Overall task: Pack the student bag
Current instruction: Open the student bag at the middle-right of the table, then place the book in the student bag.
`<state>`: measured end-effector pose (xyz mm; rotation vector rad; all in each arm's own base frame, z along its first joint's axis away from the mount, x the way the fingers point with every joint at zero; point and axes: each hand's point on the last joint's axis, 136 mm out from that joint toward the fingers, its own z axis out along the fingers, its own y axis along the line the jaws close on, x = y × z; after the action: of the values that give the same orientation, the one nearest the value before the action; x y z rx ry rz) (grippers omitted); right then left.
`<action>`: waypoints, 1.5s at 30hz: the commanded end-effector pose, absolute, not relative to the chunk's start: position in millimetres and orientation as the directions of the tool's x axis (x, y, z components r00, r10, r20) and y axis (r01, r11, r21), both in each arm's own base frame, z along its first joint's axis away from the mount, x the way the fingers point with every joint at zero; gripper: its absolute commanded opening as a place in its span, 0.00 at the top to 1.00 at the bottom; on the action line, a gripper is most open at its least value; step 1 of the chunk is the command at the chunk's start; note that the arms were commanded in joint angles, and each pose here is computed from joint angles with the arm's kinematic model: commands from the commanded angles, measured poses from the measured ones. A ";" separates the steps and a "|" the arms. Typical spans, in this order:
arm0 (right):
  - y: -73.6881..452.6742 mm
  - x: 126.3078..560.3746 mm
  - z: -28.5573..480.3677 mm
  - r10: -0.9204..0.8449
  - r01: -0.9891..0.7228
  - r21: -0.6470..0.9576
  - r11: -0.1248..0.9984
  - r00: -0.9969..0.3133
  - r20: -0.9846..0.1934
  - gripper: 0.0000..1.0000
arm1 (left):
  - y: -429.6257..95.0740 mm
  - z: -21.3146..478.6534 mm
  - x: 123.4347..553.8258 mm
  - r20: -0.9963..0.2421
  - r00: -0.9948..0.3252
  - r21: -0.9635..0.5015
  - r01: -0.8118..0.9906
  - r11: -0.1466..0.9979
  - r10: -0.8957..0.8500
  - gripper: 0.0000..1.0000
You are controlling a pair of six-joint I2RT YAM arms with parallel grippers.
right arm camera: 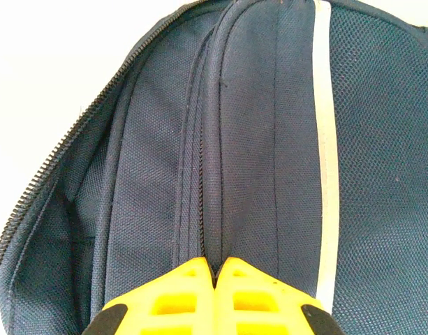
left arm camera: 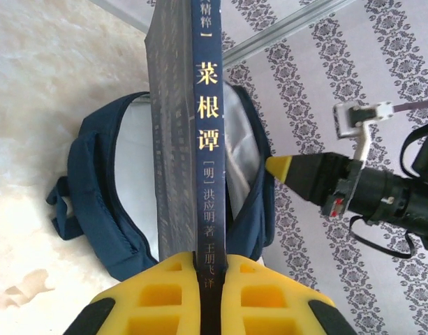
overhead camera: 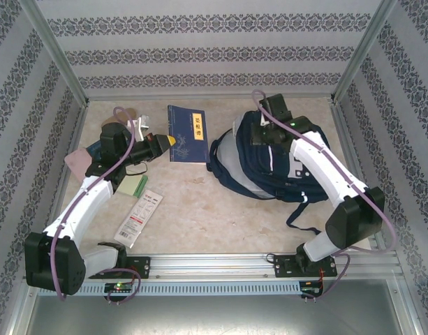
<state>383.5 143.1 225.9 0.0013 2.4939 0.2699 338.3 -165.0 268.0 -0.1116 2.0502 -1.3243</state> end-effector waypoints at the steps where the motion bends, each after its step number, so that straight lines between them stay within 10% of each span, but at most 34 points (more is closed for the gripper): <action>1: 161.7 391.9 294.8 0.152 -0.146 0.355 0.923 -0.711 -0.687 1.00 | -176.6 285.3 347.9 -0.541 -0.721 -0.822 0.346 0.452 -0.433 1.00; 28: 155.0 395.6 351.2 0.378 -0.165 0.685 0.710 -0.731 -0.568 1.00 | -384.6 228.9 386.8 -0.330 -0.883 -0.941 0.279 0.192 -0.335 1.00; 45: 163.8 399.5 372.8 0.373 -0.221 0.784 0.580 -0.784 -0.497 1.00 | -435.5 114.1 378.8 -0.266 -0.937 -0.887 0.146 0.438 -0.226 1.00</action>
<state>395.4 145.2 296.3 0.3022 2.3867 0.9998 374.7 -427.6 100.7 -0.1219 2.3880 -1.5413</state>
